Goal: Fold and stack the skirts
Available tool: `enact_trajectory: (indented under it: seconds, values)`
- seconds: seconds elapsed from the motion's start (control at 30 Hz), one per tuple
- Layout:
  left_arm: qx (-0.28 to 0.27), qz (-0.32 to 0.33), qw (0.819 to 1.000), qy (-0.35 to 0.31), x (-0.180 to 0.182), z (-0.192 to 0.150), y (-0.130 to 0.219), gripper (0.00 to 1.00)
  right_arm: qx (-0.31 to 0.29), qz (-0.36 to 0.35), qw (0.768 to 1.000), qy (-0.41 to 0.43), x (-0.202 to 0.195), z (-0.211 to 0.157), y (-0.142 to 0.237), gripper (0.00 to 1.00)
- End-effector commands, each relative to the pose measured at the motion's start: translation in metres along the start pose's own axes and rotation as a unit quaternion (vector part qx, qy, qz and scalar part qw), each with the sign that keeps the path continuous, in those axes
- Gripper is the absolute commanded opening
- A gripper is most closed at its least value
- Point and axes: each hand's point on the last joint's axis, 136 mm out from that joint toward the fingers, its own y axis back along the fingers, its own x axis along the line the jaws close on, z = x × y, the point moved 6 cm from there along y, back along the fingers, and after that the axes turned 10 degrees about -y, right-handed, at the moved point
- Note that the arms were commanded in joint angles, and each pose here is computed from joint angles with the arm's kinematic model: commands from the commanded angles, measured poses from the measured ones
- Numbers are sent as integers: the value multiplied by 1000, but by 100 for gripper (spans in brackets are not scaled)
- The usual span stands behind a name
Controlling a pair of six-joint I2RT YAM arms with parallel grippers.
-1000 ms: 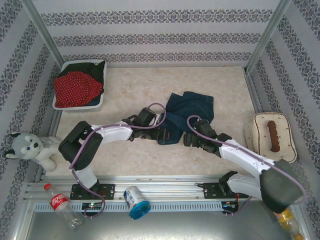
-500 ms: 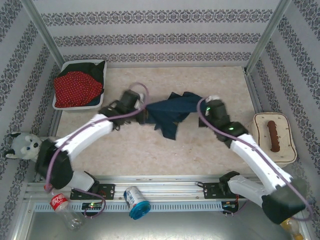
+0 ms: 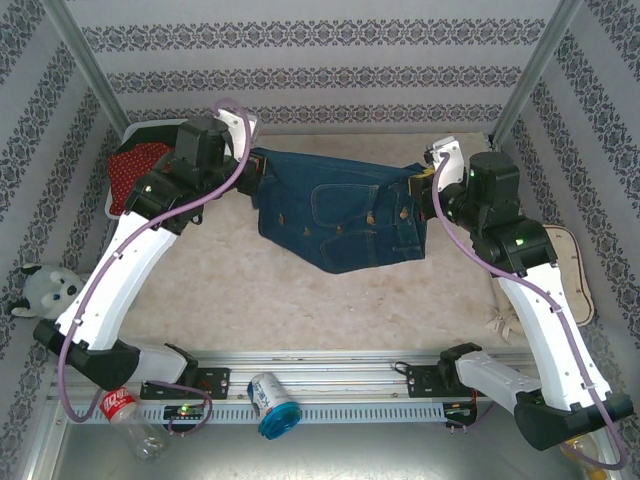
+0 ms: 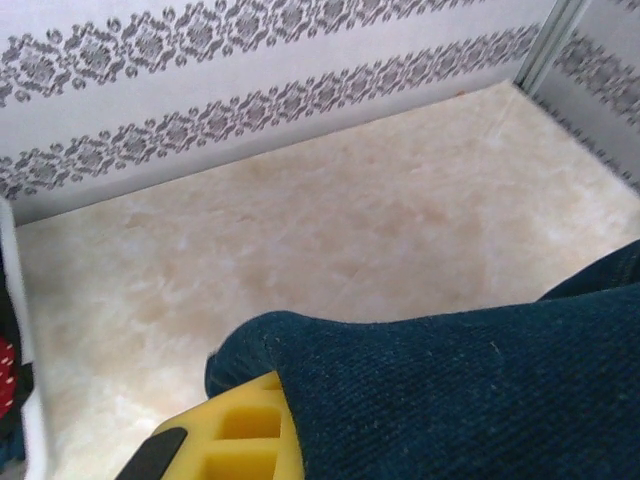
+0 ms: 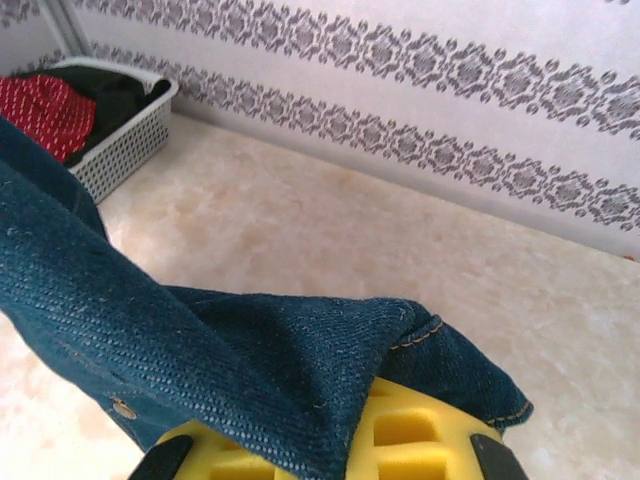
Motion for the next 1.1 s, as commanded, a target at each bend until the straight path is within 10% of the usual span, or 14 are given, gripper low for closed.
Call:
enact_trajectory:
  seconds: [0.0, 0.3, 0.57, 0.63, 0.7, 0.87, 1.07]
  values:
    - [25, 79, 997, 1, 29, -1, 40, 0, -4, 2, 1000, 13, 2, 5, 30, 0]
    - [-89, -14, 996, 25, 10, 26, 121, 0, -52, 190, 980, -3, 49, -11, 74, 0]
    - [88, 87, 991, 51, 61, 12, -31, 1, 31, 121, 990, -58, -2, -12, -41, 0]
    - [136, 104, 984, 50, 78, 5, -86, 14, 51, 63, 993, -88, -29, -9, -80, 0]
    - [169, 119, 977, 46, 94, -1, -139, 36, 80, 2, 988, -131, -58, -10, -115, 14]
    - [193, 141, 967, 92, 112, -14, -203, 96, 148, -99, 956, -233, -102, -38, -159, 91]
    - [285, 115, 940, 148, 87, -63, -195, 100, 177, -70, 926, -327, -87, -110, -146, 98]
